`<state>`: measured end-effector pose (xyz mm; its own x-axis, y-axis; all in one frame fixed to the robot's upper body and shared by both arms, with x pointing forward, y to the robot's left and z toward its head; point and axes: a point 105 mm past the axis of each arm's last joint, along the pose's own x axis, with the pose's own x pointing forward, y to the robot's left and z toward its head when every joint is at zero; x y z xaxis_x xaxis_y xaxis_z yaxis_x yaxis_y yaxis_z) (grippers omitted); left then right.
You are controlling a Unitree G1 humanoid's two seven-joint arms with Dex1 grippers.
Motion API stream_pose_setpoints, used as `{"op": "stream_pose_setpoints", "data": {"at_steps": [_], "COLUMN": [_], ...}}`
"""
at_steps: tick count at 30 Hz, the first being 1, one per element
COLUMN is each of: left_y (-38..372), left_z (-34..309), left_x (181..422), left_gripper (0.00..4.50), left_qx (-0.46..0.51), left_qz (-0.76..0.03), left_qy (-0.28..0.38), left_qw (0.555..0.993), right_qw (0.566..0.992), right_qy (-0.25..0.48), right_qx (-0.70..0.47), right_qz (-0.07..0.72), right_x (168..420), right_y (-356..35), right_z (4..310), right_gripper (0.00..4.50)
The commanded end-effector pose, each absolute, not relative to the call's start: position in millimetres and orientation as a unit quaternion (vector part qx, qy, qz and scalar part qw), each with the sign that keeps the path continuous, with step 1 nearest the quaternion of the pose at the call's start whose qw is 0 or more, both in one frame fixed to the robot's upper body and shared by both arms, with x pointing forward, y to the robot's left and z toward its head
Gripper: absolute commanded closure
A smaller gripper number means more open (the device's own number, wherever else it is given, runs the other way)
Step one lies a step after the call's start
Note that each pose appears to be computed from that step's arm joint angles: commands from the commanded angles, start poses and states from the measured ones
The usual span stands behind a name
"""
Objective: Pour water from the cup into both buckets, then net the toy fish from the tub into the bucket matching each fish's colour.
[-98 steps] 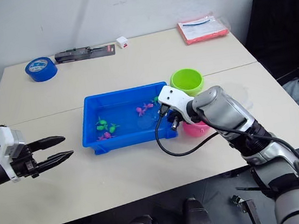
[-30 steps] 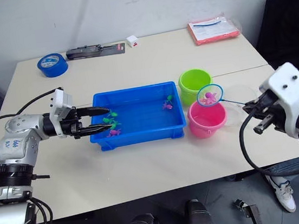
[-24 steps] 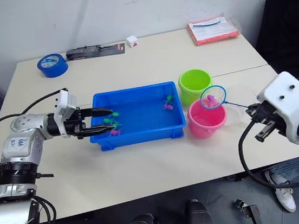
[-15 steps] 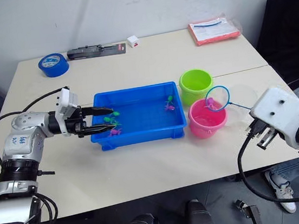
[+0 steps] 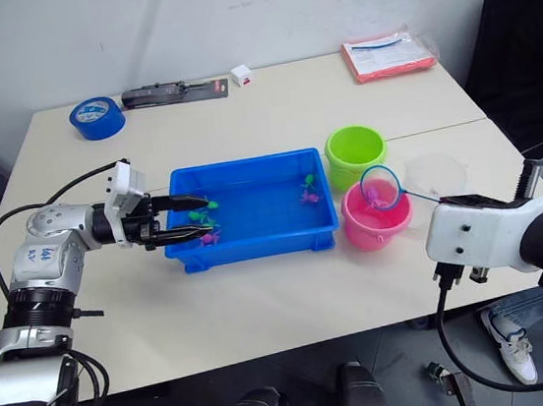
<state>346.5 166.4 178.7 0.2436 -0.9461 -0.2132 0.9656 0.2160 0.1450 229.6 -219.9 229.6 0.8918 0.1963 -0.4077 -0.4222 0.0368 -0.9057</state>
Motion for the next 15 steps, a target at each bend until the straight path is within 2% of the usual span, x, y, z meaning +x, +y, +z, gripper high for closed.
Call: {"op": "stream_pose_setpoints", "data": {"at_steps": [1,7,15], "left_y": [164.0,162.9,162.5], "left_z": [189.2,188.4,184.3], "left_x": [346.7,347.7,346.1], "left_gripper": [1.40,1.40,1.40], "left_qx": [0.138,0.137,0.132], "left_qz": [-0.617,-0.616,-0.615], "left_qy": [0.019,0.017,0.018], "left_qw": [0.775,0.775,0.777], "right_qw": [0.669,0.624,0.583], "right_qy": [0.061,0.041,0.025], "right_qx": [-0.712,-0.752,-0.786], "right_qz": [0.204,0.210,0.203], "right_x": [229.0,229.9,229.0], "right_y": [-217.3,-214.1,-214.8], "right_z": [242.2,239.9,238.3], "right_gripper": [3.72,3.72,3.72]}}
